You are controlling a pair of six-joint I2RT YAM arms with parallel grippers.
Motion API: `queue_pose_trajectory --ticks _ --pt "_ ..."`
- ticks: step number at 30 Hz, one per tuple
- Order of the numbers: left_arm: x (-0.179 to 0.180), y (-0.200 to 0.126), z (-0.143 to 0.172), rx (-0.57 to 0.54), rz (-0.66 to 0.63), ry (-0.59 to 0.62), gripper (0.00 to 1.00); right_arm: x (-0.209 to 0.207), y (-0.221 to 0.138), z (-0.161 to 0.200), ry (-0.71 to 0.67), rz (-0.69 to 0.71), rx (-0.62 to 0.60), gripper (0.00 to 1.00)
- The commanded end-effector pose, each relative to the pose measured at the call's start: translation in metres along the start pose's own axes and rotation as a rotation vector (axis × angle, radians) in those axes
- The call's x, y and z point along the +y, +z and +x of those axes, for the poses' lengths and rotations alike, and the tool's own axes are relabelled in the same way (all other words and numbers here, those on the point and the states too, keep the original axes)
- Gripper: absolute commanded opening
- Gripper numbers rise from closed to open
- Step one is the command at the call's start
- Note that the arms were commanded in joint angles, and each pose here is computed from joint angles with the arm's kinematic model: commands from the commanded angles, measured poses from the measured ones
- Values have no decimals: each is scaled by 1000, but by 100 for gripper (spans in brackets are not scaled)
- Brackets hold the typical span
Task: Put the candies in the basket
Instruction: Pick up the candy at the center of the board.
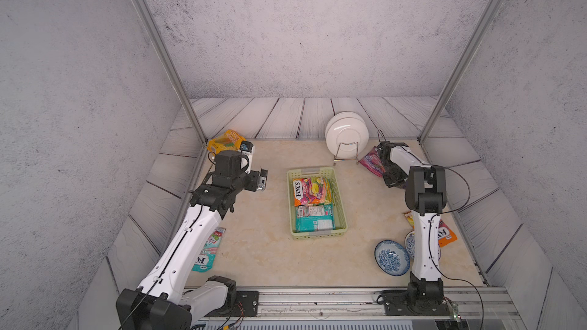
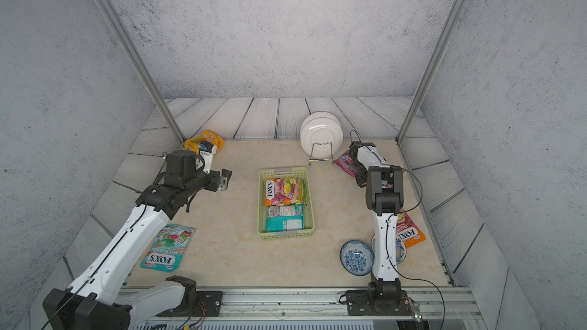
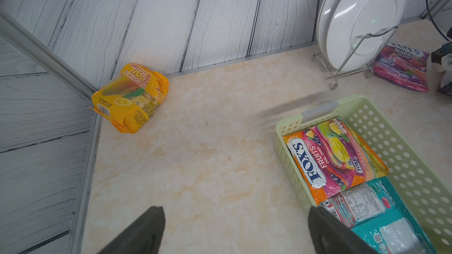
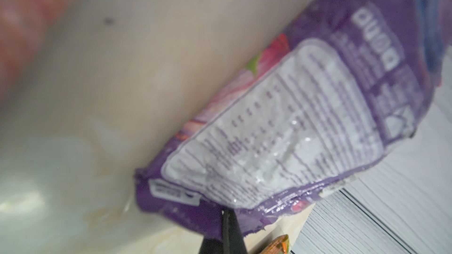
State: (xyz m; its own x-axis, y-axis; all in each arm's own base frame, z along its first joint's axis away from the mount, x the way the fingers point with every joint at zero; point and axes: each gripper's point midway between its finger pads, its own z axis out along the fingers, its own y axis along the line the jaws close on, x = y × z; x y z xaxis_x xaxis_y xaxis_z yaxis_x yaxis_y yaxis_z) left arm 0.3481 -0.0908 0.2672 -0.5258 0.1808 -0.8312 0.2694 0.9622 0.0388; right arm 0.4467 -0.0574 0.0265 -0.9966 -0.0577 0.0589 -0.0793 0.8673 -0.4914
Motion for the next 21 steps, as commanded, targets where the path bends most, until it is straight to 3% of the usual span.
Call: queue_pose_trajectory --ticks 1,21 --pt "0 -1 -2 -16 -7 13 98 -3 -48 4 71 -108 -85 0" --pt "-2 1 1 0 12 27 98 13 -139 55 204 -475 -220 0"
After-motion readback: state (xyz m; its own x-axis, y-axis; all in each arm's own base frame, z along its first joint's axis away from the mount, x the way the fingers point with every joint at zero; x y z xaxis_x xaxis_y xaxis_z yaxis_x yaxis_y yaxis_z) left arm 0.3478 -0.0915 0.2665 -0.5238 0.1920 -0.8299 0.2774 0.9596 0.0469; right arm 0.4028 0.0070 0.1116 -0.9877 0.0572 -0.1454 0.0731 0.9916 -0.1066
